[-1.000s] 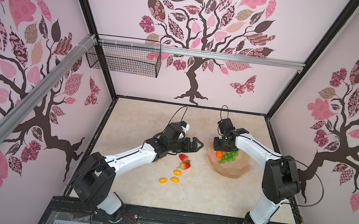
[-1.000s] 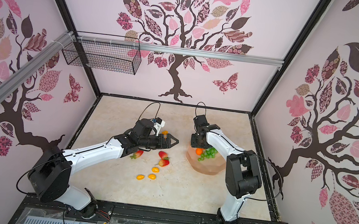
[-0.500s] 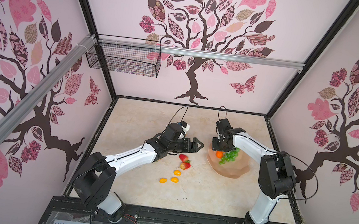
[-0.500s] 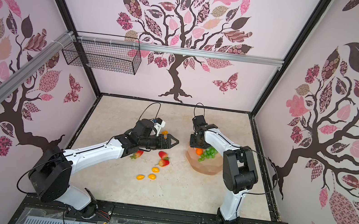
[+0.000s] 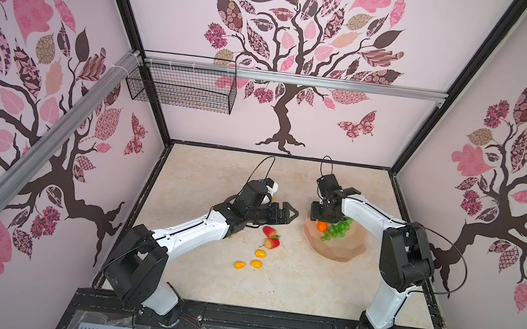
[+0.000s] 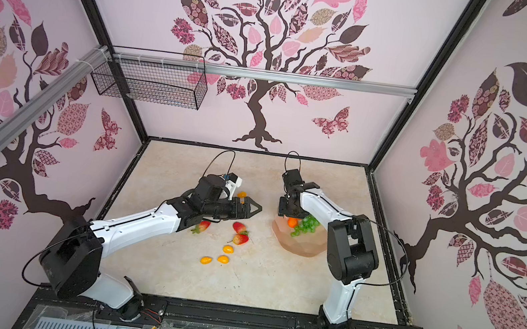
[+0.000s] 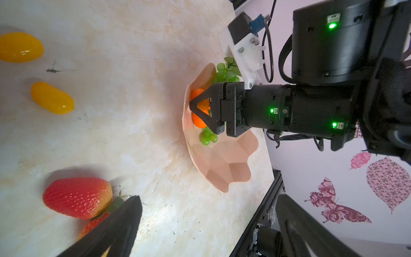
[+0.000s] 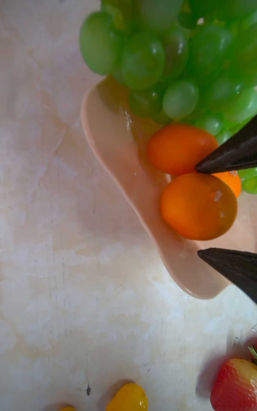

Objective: Arrange fruit in a fruit bowl
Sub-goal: Place the fruit in the fruit bowl.

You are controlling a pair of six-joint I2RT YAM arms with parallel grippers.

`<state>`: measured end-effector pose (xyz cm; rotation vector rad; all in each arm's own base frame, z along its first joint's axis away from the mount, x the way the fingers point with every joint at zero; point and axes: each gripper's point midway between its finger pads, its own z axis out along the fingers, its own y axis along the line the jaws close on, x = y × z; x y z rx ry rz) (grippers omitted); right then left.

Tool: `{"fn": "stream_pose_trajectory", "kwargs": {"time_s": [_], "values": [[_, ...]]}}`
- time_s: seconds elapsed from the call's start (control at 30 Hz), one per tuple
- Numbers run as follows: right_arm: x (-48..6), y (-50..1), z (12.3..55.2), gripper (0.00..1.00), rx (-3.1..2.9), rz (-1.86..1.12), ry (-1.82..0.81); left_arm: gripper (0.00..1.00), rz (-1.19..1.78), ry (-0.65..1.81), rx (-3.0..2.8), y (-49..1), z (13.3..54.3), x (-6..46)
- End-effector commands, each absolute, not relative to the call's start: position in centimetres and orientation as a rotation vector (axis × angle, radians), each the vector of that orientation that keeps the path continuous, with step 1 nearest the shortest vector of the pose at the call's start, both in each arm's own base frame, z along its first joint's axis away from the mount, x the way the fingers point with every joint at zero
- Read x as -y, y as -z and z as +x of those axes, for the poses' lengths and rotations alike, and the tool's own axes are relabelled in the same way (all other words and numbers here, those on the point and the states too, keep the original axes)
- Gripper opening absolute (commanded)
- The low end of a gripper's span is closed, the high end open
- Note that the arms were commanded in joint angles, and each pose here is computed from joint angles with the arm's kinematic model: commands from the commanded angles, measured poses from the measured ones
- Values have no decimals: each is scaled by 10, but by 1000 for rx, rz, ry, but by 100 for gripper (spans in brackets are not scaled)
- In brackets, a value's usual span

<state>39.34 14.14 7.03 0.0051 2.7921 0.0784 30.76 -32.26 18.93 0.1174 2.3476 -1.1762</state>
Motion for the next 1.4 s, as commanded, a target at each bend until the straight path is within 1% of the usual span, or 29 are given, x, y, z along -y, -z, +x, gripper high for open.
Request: {"fn": "stream_pose_trajectory", "kwargs": {"time_s": [0.0, 0.23, 0.37, 0.63, 0.93, 1.37], "values": [[-143, -99, 397, 58, -2753, 30, -126, 98, 144, 1172, -2278, -217, 307, 320], [-143, -130, 386, 59, -2680, 64, -191, 98, 89, 1117, -2273, -223, 303, 300], [-152, -142, 378, 59, -2643, 48, -235, 98, 63, 1091, -2278, -225, 302, 285], [-208, -162, 373, 59, -2579, -73, -348, 98, -38, 1027, -2273, -224, 305, 235], [-251, -158, 385, 59, -2602, -151, -406, 98, -98, 990, -2275, -221, 298, 206], [-299, -131, 395, 59, -2657, -289, -364, 98, -251, 1014, -2245, -215, 307, 155]]}}
